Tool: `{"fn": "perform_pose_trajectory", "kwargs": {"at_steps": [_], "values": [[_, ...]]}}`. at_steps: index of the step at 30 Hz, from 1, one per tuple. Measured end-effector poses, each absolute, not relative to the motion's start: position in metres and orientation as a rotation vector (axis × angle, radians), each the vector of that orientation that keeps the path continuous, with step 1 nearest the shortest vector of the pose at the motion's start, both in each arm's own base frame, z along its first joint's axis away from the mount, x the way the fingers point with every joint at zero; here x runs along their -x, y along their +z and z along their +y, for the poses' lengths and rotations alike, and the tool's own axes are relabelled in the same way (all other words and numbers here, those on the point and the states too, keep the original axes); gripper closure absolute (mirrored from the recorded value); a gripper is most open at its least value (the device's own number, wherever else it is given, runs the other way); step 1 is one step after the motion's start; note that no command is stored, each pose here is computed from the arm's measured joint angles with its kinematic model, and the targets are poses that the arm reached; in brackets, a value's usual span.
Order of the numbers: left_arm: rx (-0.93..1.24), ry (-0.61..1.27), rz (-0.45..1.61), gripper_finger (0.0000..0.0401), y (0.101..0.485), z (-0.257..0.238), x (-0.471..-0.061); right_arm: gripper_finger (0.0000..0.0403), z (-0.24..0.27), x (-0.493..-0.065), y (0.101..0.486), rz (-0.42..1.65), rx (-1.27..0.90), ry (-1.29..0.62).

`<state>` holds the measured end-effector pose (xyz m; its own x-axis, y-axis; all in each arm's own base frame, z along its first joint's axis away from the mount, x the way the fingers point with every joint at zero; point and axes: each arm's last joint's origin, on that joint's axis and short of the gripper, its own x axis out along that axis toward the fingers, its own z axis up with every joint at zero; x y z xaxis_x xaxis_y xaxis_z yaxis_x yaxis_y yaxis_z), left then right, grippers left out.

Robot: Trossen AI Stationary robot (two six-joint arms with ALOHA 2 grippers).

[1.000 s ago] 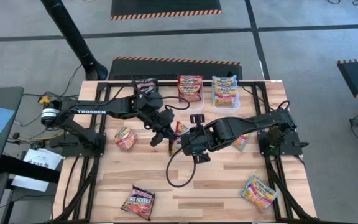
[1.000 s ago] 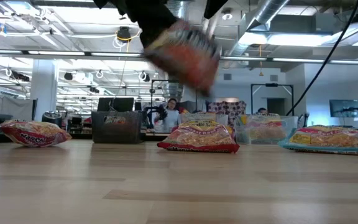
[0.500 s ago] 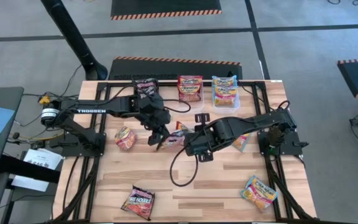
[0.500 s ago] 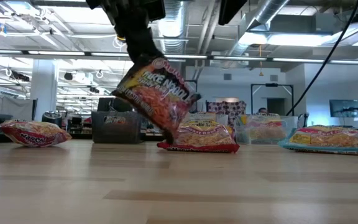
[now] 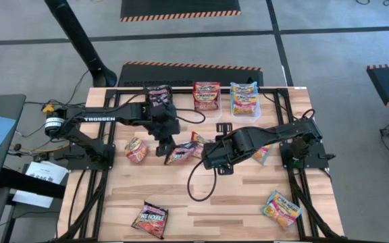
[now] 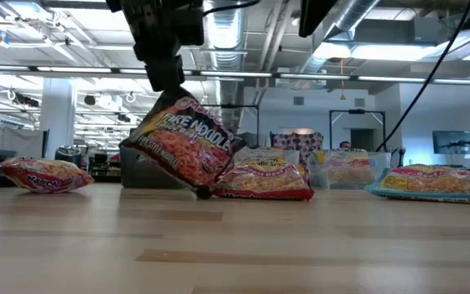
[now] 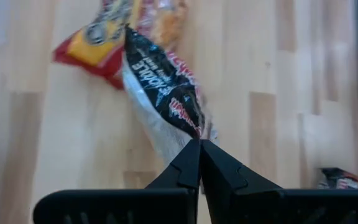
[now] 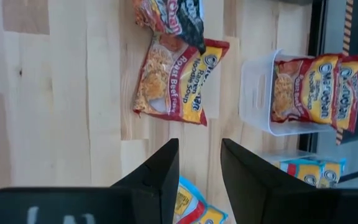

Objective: Sort Maruchan noodles
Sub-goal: Put the black noodle pack into the black bin

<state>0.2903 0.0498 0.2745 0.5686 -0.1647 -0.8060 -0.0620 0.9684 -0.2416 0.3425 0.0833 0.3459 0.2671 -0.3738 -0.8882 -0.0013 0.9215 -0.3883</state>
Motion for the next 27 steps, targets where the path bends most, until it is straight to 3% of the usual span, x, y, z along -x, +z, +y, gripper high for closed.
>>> {"fn": "perform_pose_trajectory", "kwargs": {"at_steps": [8,21,27], "values": [[0.251,-0.001,1.042,0.0389,0.2705,0.0508,-0.2846,0.0266,0.0825,-0.3389,0.3453,1.310,0.306,-0.294],[0.127,0.052,1.046,0.0246,0.2702,0.0537,-0.2850,0.0266,0.0830,-0.3383,0.3449,1.324,0.289,-0.276],[0.070,0.008,1.065,0.0223,0.2647,0.0543,-0.2882,0.0266,0.0850,-0.3364,0.3447,1.336,0.298,-0.270]]}}
